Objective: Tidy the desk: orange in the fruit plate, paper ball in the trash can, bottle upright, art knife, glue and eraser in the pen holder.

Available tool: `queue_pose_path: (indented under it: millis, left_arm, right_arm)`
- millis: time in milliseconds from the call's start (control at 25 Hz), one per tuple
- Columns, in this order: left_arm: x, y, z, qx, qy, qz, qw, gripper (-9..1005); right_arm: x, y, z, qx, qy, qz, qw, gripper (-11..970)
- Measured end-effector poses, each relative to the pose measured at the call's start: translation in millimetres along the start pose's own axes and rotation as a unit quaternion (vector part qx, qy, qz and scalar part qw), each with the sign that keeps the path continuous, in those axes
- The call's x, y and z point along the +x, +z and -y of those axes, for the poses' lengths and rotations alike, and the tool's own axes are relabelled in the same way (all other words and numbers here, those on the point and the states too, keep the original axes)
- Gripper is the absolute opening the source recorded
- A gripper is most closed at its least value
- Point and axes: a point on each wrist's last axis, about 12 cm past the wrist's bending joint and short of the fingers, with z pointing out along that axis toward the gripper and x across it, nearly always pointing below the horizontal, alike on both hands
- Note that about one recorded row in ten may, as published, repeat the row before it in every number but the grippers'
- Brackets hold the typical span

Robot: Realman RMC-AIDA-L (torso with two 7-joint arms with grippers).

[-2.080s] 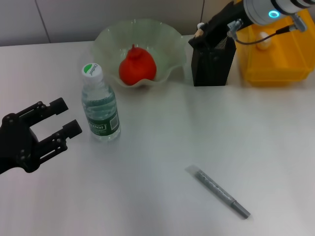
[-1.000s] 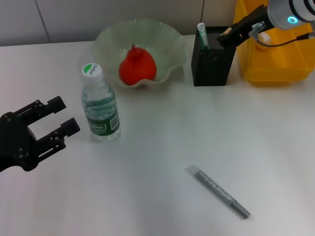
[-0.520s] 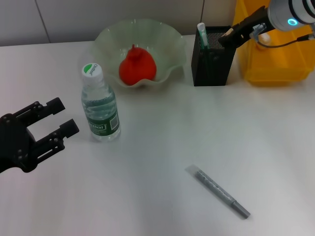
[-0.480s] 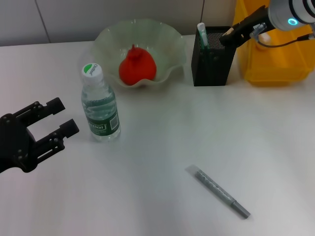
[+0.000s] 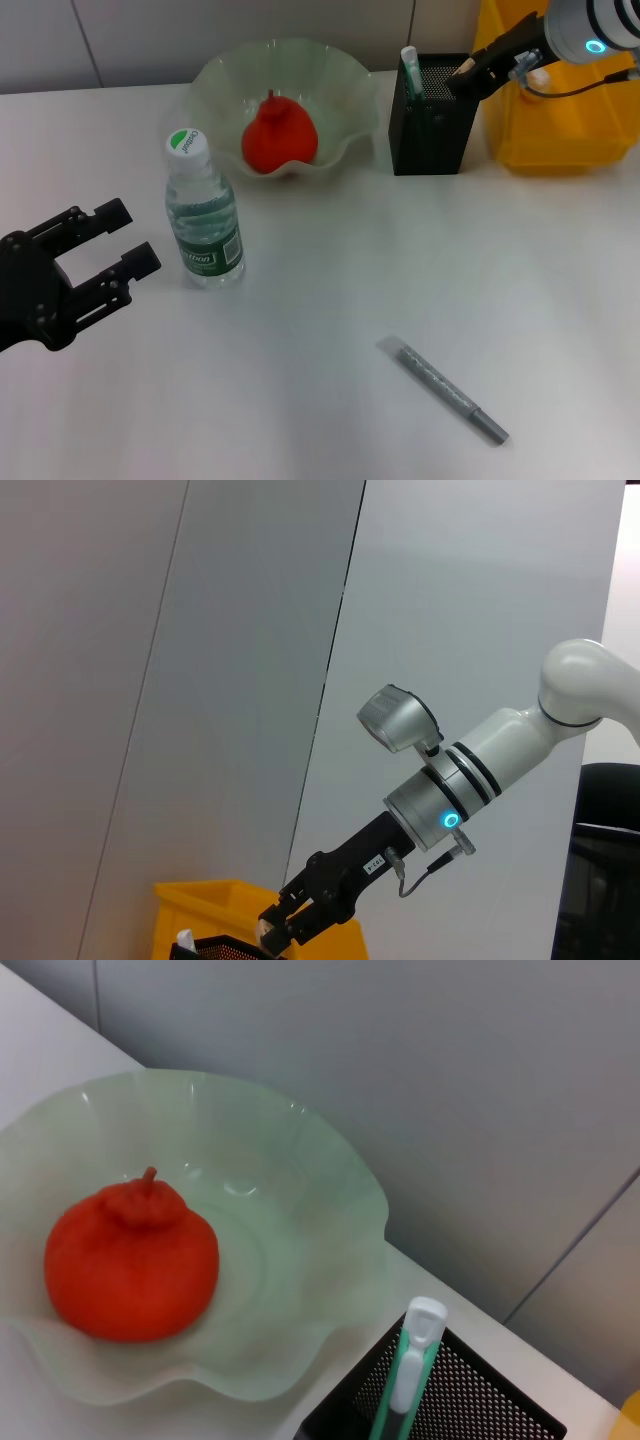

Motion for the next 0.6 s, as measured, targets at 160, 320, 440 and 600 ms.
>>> queue_pose_path:
  millis: [160,320,440,600]
  left_arm:
    - [-0.1,0.0,0.2,0.001,0.000,0.000,1.000,628]
    - [-0.1,0.0,0.3,0.001,0.000,0.001,1.000,628]
    - [0.0,-0.2,0.4,0.001,0.000,0.001,1.000,628]
    - [0.2,-0.5,0.6,0.001,-0.001,0.001,1.000,628]
  right_arm:
    - [-2.3,0.4,-0.4,0.002,-0.006,0.007,1.000,395]
    - [-5.4,0.2,-0.5,0.004,-0.008,0.012,1.000,402]
    - [-8.2,0.2,-0.2,0.008,-0.009,0.018,1.000,408]
    - [-10.0,0.8,0.3,0.011,-0.009,0.023,1.000,416]
